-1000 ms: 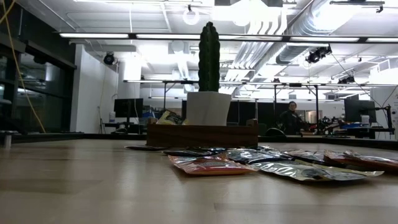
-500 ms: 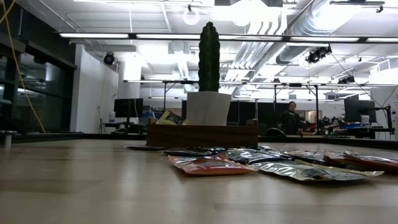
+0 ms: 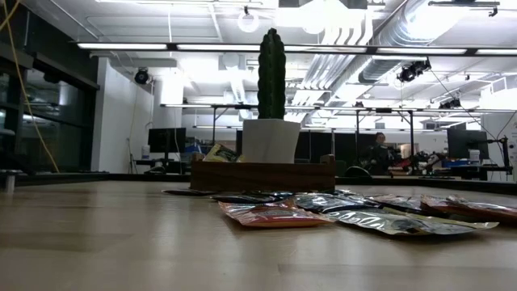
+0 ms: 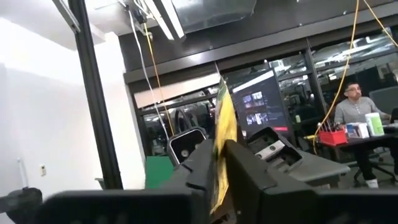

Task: Pick & Place Tea
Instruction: Put the yellow tea bag into the left section of the wooden organizer

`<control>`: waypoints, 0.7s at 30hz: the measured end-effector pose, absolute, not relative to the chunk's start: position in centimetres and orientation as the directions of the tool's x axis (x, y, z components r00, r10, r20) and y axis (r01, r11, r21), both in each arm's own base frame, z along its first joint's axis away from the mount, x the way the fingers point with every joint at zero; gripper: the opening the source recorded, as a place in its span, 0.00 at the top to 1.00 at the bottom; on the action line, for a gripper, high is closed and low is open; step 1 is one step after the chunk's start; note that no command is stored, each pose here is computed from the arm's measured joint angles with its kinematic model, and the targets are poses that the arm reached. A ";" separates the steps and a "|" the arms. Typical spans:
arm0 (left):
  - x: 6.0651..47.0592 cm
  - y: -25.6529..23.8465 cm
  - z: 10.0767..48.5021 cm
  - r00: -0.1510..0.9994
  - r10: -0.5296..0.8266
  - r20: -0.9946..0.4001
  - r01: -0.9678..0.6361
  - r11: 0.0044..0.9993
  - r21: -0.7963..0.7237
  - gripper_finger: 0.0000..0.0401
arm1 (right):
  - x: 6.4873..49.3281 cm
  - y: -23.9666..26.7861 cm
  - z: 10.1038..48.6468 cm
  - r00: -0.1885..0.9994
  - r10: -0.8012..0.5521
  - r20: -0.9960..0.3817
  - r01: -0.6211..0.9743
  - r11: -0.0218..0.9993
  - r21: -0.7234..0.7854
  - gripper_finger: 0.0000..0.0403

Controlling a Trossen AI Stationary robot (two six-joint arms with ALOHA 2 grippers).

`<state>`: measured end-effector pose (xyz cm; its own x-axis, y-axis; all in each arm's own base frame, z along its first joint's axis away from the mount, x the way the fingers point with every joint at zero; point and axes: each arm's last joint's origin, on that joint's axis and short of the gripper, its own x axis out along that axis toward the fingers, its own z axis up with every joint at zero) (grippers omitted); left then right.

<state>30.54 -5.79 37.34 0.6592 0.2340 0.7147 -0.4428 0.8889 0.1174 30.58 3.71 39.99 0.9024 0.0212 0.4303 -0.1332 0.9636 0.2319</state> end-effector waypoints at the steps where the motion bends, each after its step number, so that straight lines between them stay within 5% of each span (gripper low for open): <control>1: 30.6 -5.8 37.3 0.659 0.234 0.714 -0.443 0.889 0.118 1.00 | 30.6 3.7 40.0 0.901 0.029 0.432 -0.139 0.965 0.224 0.96; 11: 30.6 -5.8 37.3 0.660 0.236 0.713 -0.444 0.888 0.116 0.98 | 30.6 3.8 39.9 0.907 0.029 0.421 -0.134 0.966 0.222 0.99; 21: 30.6 -5.8 37.3 0.663 0.248 0.706 -0.452 0.885 0.113 0.84 | 30.5 3.8 39.8 0.920 0.030 0.390 -0.127 0.966 0.225 1.00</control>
<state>30.60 -5.76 37.27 0.6634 0.2482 0.7059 -0.4518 0.8849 0.1134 30.47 3.75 39.82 0.9202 0.0304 0.3903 -0.1272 0.9661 0.2246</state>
